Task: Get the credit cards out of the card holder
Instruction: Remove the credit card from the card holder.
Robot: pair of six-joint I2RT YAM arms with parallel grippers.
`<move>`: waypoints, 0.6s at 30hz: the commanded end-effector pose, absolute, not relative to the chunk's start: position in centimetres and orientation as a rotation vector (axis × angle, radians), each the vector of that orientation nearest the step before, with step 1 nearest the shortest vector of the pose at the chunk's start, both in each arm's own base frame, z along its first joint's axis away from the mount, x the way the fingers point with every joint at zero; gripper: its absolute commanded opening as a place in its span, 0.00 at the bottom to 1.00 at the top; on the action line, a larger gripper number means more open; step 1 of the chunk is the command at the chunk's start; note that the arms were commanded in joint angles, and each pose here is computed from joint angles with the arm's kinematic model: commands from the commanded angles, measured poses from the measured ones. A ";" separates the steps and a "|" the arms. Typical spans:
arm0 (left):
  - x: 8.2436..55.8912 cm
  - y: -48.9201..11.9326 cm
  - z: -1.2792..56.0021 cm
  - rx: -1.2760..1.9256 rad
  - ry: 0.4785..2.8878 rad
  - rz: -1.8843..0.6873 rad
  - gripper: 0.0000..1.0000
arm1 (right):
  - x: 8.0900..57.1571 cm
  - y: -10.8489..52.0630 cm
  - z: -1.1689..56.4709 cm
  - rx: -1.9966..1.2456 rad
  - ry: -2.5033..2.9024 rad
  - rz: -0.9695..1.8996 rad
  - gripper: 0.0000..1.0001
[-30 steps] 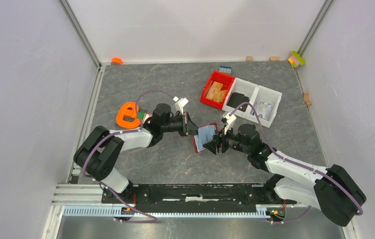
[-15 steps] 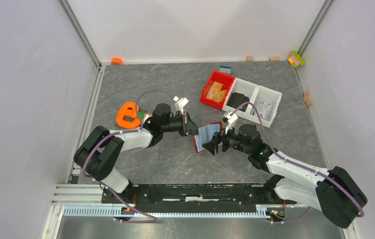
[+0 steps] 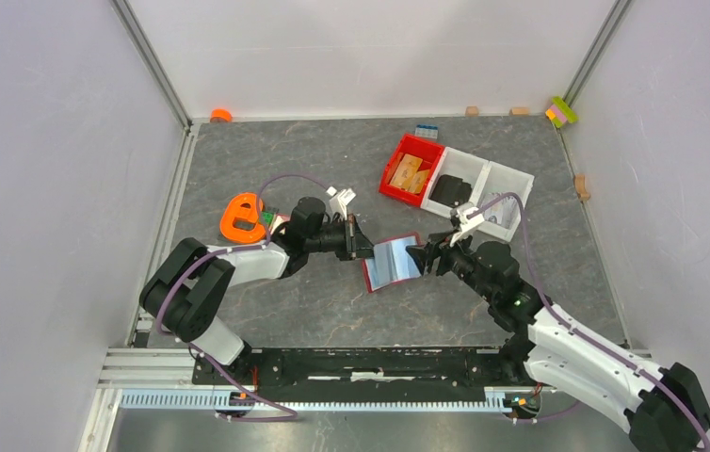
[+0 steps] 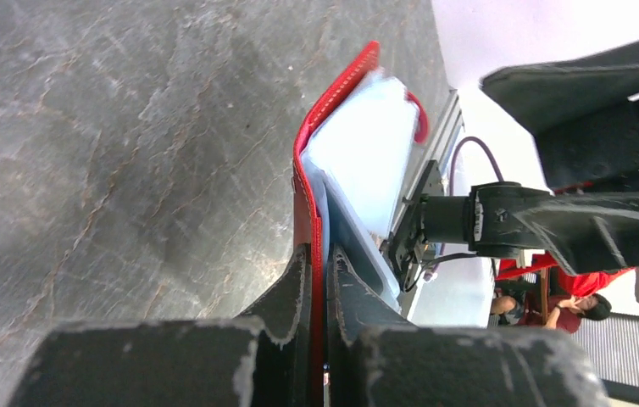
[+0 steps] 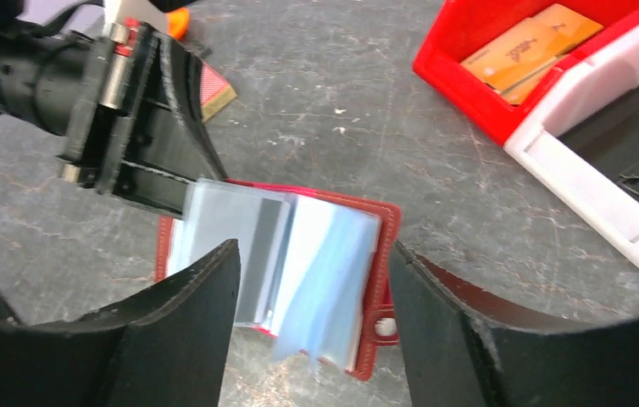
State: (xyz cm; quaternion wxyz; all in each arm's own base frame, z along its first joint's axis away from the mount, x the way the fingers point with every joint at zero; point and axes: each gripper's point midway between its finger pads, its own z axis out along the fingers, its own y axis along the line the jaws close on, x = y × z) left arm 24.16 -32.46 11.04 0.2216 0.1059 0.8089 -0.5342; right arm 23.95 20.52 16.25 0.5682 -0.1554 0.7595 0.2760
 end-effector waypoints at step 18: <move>25.1 -32.8 10.3 0.290 2.278 -1.439 0.02 | 21.3 28.6 12.2 -0.659 1.886 0.928 0.85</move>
